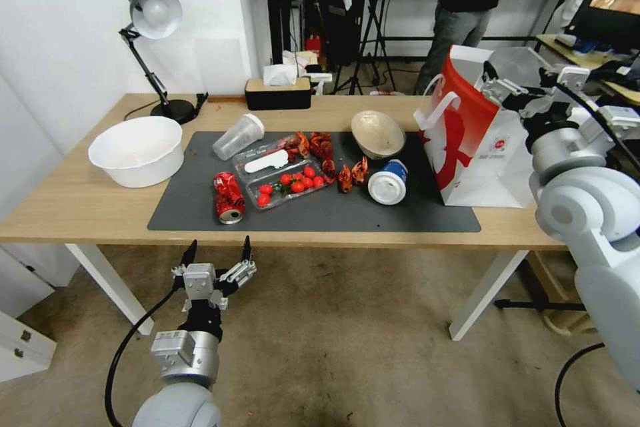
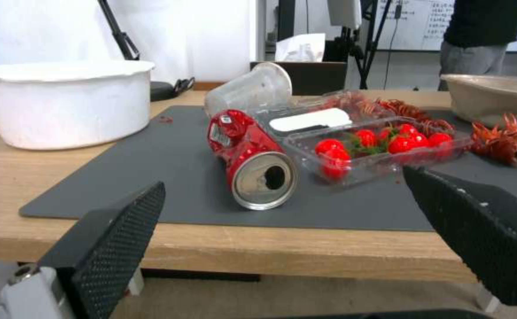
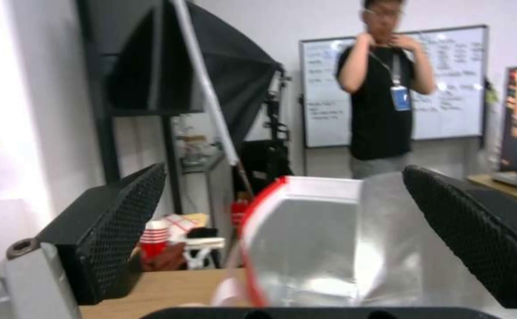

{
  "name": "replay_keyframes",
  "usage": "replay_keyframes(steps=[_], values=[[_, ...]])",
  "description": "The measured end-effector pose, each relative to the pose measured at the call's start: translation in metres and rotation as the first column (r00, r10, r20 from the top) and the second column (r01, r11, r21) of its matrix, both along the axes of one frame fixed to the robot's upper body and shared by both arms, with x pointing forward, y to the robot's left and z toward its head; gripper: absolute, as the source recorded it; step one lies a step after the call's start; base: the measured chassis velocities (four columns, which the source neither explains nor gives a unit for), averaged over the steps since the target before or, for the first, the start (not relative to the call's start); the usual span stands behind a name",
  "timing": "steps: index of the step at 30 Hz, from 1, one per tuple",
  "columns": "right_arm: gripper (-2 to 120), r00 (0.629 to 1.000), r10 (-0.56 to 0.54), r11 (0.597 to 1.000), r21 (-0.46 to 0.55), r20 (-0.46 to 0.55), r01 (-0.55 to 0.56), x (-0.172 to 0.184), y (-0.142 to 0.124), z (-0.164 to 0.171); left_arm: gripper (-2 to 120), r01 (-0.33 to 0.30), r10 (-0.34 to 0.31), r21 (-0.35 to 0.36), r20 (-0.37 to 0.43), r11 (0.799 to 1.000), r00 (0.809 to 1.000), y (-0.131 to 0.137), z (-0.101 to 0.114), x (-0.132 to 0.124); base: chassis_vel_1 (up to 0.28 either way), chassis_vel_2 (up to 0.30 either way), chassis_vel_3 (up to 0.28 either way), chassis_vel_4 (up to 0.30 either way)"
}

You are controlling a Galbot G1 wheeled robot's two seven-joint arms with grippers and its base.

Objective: Pick up the trash from the table and place it into the takeout bag.

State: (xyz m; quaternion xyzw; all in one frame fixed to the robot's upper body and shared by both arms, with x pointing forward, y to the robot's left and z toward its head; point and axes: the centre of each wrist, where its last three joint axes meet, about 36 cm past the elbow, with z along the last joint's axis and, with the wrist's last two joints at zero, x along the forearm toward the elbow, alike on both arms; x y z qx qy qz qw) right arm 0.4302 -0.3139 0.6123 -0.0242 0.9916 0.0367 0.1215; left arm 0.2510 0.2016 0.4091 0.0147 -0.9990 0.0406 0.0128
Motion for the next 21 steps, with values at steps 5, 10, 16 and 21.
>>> replay_keyframes(steps=[5,10,16,21], values=[[100,0.998,0.069,0.997,-0.020,-0.001,-0.069,-0.039,0.014,-0.021,100,-0.001,0.001,-0.001,0.001,1.000,1.000,0.001,0.000,-0.001,0.000,0.000,0.000,0.000],[100,0.997,0.077,0.997,-0.025,-0.010,-0.077,-0.059,0.018,-0.039,100,-0.001,0.001,-0.001,0.004,1.000,1.000,0.001,0.000,-0.001,0.000,0.000,0.000,0.000],[100,0.996,0.080,0.996,-0.026,-0.037,-0.081,-0.091,0.025,-0.074,100,0.002,-0.002,-0.002,0.004,1.000,1.000,0.000,-0.001,-0.002,0.000,0.000,0.000,0.000],[100,0.996,0.070,0.997,-0.023,-0.048,-0.071,-0.110,0.030,-0.099,100,0.003,-0.003,-0.002,0.004,1.000,1.000,0.000,-0.001,-0.002,0.000,0.000,0.000,0.000]])
